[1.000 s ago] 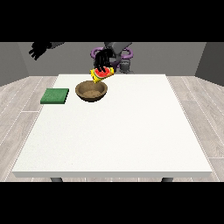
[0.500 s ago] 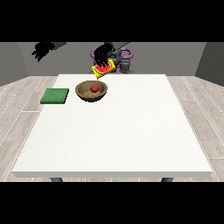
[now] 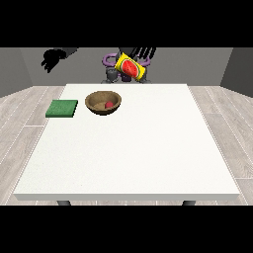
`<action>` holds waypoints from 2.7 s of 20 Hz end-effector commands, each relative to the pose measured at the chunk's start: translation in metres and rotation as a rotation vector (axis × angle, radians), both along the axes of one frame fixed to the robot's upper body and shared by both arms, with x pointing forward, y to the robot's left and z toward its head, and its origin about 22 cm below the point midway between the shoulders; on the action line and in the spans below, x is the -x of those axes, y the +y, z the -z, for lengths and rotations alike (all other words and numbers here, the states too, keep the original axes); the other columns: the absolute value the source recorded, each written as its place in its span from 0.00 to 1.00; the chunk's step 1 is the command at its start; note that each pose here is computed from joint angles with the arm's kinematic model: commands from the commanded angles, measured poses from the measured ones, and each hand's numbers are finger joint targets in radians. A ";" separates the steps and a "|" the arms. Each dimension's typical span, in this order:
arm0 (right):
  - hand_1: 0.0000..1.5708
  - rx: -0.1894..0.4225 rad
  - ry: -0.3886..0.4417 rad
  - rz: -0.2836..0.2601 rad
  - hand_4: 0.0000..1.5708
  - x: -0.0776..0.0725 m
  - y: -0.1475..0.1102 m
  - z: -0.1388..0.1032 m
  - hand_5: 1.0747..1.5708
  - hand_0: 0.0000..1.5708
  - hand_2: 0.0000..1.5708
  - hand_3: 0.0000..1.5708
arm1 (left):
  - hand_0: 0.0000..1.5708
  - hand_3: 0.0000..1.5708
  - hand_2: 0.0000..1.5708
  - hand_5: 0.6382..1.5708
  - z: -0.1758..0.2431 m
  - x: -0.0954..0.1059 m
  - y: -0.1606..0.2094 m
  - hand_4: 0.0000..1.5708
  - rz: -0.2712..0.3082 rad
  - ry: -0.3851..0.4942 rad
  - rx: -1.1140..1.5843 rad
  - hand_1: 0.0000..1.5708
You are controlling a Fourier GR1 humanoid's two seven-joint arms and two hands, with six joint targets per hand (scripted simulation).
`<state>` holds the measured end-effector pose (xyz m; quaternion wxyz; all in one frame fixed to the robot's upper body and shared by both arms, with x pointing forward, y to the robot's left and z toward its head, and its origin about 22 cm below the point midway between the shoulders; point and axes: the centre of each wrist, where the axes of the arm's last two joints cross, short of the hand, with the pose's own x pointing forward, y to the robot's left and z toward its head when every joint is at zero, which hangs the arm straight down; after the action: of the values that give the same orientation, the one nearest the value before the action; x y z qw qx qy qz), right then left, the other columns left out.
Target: Pick the cup and pour the ball into the bowl, then pick the bowl and place it on the pad
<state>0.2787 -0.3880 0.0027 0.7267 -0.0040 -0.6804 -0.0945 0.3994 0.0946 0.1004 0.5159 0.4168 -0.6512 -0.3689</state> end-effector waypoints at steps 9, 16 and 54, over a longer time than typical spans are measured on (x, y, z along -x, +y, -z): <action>0.00 -0.061 0.049 0.139 0.46 0.012 0.043 0.045 0.99 0.00 0.00 0.00 | 0.00 0.00 0.00 1.00 -0.076 -0.012 0.143 0.67 0.202 0.056 0.944 0.00; 0.00 -0.106 -0.020 0.138 0.47 0.000 0.054 0.058 0.99 0.00 0.00 0.00 | 0.00 0.00 0.00 0.98 -0.127 -0.005 0.220 0.67 0.289 0.005 1.001 0.00; 1.00 0.120 0.179 0.297 0.60 0.005 0.059 0.122 0.80 1.00 1.00 1.00 | 0.00 0.00 0.00 0.96 -0.170 0.062 0.318 0.65 0.339 -0.117 0.995 0.00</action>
<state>0.3108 -0.3070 -0.0881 0.6860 -0.0899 -0.7046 -0.1579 0.3414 0.4090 0.2645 0.5566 0.0359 -0.8273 -0.0667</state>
